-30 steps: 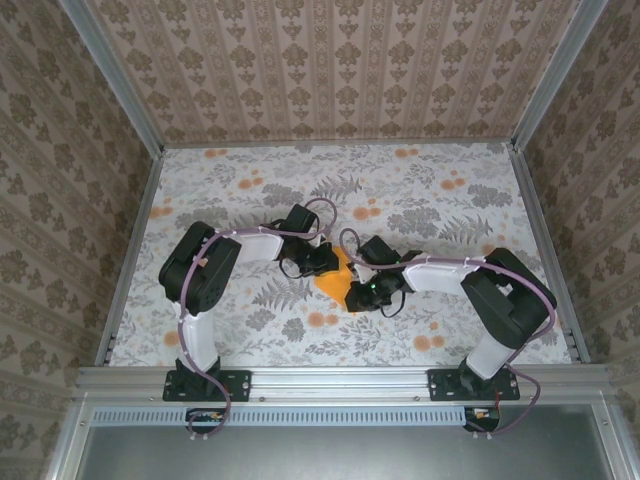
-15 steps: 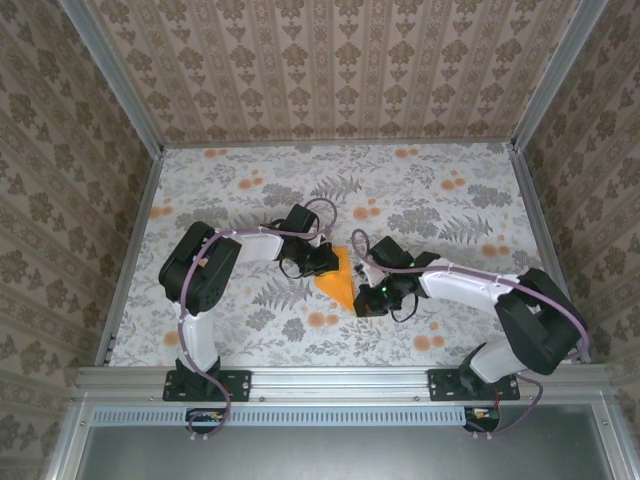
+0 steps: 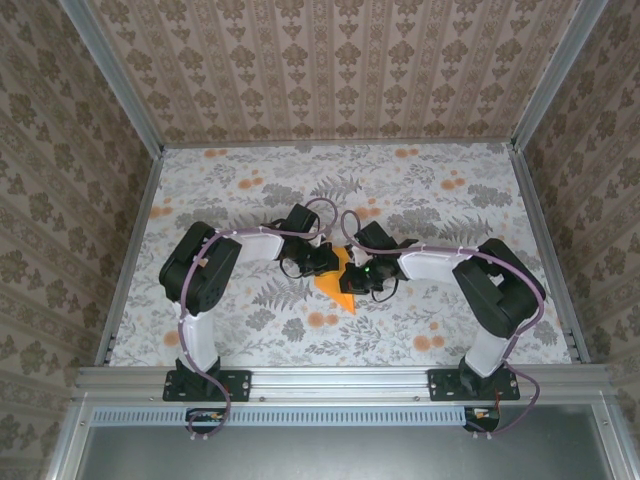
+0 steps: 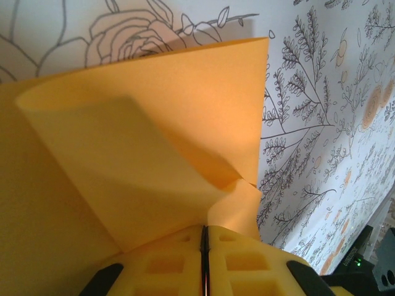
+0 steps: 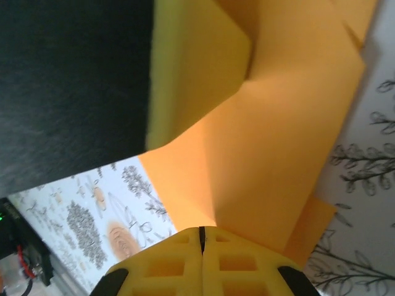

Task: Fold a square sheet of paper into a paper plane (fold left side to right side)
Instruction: Fourth fold the wing at the center of the table.

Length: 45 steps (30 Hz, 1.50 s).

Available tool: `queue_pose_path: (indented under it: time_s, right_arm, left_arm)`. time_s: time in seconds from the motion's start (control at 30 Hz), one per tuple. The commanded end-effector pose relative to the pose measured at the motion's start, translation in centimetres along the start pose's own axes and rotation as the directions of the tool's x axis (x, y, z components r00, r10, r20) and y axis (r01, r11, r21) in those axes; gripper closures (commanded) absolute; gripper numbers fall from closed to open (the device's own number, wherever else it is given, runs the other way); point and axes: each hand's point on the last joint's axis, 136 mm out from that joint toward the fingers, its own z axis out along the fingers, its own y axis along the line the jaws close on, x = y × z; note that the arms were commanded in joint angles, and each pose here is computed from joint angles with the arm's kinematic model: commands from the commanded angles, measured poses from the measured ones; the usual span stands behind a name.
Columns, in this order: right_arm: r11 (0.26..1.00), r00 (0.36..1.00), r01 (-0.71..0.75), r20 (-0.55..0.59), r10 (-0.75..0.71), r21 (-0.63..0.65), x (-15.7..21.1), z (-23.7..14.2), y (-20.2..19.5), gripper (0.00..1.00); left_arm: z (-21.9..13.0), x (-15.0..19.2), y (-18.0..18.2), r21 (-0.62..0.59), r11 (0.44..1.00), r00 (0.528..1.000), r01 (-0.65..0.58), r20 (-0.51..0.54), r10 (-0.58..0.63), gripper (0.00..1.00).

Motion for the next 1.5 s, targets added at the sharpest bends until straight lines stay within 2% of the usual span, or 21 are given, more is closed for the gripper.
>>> queue_pose_path:
  time_s: [0.0, 0.2, 0.37, 0.53, 0.9, 1.13, 1.47]
  right_arm:
    - [0.998, 1.000, -0.029, 0.008, 0.029, 0.056, 0.2, 0.4, -1.6, 0.98]
    - [0.994, 0.998, -0.041, -0.032, 0.045, 0.106, 1.9, 0.8, -3.4, 1.00]
    - [0.987, 0.995, -0.052, -0.077, 0.064, 0.153, 3.0, 1.4, -4.9, 1.00]
    - [0.974, 0.993, -0.043, -0.099, 0.066, 0.223, 3.4, 1.3, -6.1, 1.00]
    - [0.971, 0.992, -0.042, -0.103, 0.067, 0.234, 3.2, 1.4, -6.2, 1.00]
    - [0.969, 0.992, -0.030, -0.113, 0.059, 0.244, 3.2, 1.5, -6.2, 1.00]
    - [0.962, 0.990, -0.020, -0.129, 0.057, 0.271, 3.3, 1.4, -6.6, 1.00]
  left_arm:
    - [0.5, 0.6, 2.6, -0.110, 0.994, 1.000, 0.018, -0.009, -0.019, 0.90]
    - [0.4, 0.4, 2.6, -0.108, 0.994, 1.000, 0.011, -0.004, -0.012, 0.90]
    - [-1.1, -0.5, 0.5, -0.067, 0.997, 0.997, -0.049, 0.052, 0.053, 0.82]
    - [-2.9, -0.7, -1.6, -0.027, 0.994, 0.988, -0.107, 0.105, 0.110, 0.82]
    - [-0.6, 3.8, -1.9, 0.051, 0.996, 0.997, -0.075, -0.011, 0.076, 0.95]
    - [0.7, 4.2, -2.0, 0.061, 0.995, 0.996, -0.074, -0.041, 0.076, 0.96]
    - [1.6, 3.7, 0.3, -0.004, 1.000, 0.999, -0.024, -0.040, 0.024, 0.99]
